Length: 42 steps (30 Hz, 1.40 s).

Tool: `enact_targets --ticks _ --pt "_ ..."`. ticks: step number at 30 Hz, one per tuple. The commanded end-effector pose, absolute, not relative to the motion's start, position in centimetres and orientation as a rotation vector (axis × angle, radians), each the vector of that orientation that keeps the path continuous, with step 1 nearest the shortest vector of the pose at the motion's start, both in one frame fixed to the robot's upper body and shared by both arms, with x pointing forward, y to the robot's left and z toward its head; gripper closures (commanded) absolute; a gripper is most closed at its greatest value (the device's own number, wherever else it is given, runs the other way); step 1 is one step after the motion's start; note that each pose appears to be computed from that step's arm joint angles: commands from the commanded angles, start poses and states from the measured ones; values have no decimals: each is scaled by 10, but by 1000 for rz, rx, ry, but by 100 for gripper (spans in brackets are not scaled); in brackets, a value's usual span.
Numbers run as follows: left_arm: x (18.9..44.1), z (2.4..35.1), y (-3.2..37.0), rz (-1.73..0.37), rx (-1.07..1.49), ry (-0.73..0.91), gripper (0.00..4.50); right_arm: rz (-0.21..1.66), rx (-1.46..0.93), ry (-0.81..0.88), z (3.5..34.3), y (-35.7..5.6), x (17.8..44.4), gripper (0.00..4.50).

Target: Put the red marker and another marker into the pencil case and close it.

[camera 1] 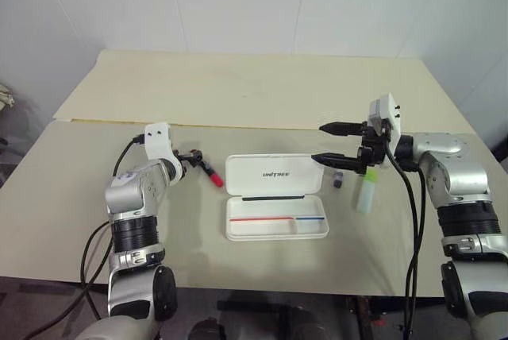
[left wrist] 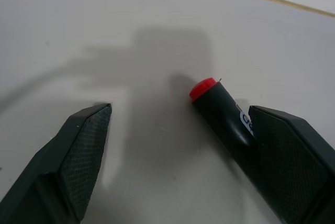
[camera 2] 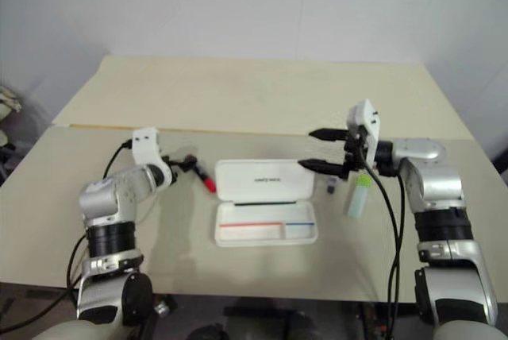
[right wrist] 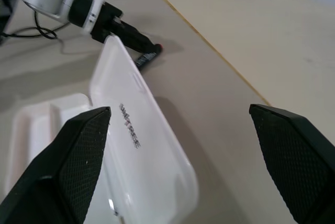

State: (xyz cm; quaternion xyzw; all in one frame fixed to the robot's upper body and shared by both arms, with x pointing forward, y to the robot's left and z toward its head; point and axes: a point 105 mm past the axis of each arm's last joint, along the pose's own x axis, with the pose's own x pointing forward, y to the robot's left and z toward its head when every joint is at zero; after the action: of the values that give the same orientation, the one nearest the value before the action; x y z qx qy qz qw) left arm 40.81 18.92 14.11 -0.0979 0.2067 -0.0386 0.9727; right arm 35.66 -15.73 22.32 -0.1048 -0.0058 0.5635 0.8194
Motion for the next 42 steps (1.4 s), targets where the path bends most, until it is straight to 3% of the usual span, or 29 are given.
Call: enact_targets --ticks 1,4,14,34,38,42 --pt "415 143 190 -72 -180 415 3 1234 -171 -75 247 -160 343 0" --pt "421 142 187 -74 -173 423 3 1251 -99 -85 255 -161 334 0" --pt "435 135 164 -93 -202 487 3 1176 -150 -77 242 -163 335 0" --pt "431 125 153 -142 -136 552 3 1122 -191 -75 238 -168 342 0" --pt "431 120 157 -131 -128 562 93 1117 -196 -80 238 -166 345 0" --pt "431 121 159 -132 -128 551 215 1114 -201 -84 240 -165 347 0"
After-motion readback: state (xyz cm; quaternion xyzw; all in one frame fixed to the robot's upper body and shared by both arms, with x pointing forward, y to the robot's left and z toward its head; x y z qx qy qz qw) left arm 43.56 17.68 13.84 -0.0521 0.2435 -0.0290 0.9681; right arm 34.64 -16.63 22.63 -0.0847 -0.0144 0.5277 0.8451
